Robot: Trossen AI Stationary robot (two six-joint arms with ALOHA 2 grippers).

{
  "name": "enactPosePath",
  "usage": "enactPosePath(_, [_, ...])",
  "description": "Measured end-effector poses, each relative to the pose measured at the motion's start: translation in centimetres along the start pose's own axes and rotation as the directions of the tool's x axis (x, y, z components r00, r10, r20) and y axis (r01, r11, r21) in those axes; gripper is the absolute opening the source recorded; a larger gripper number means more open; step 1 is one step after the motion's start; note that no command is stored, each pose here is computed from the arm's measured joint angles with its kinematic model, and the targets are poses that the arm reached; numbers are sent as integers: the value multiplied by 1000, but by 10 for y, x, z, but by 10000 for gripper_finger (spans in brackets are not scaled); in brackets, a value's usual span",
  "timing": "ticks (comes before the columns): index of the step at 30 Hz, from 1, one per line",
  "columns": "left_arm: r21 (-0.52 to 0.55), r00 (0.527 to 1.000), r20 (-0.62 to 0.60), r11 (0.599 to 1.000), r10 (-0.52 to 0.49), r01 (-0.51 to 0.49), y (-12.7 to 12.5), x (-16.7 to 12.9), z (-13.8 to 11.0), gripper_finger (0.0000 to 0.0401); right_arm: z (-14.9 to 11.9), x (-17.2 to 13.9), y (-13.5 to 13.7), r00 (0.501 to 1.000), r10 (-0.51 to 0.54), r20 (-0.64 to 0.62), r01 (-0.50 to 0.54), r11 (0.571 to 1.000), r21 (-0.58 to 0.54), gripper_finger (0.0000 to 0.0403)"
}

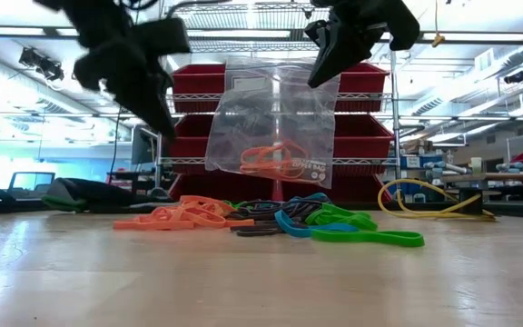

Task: Sort rubber bands
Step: Put the orange rubber band into the transparent zip bag

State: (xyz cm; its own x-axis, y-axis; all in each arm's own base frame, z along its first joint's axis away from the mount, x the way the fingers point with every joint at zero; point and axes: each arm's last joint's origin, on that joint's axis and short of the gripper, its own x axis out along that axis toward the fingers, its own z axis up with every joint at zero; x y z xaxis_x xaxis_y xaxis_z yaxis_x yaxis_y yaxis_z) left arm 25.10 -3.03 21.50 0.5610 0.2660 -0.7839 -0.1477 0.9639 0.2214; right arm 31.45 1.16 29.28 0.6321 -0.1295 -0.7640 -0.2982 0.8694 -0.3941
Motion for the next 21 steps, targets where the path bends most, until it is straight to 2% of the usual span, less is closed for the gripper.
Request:
enactPosePath(5, [-36,1000,-21,999,19,-20,5,22,-27,119,0,0,0,1000,-1,2,1,1000,12,0])
enactPosePath(8, [-72,999,-40,997,24,-27,10,34,-45,144,0,0,0,1000,-1,2,1,1000,14,0])
enactPosePath(10, [-112,999,-41,994,-16,11,13,42,-56,147,0,0,0,1000,-2,3,2,1000,13,0])
enactPosePath(14, [-195,981,-5,963,-192,188,11,50,-70,142,0,0,0,1000,-2,3,2,1000,14,0])
enactPosePath(16, [-226,978,16,952,-207,205,10,52,-73,138,0,0,0,1000,-1,2,1,1000,13,0])
enactPosePath(21, [-282,984,68,943,-166,178,11,53,-73,136,1,0,-1,1000,-6,9,6,1000,14,0])
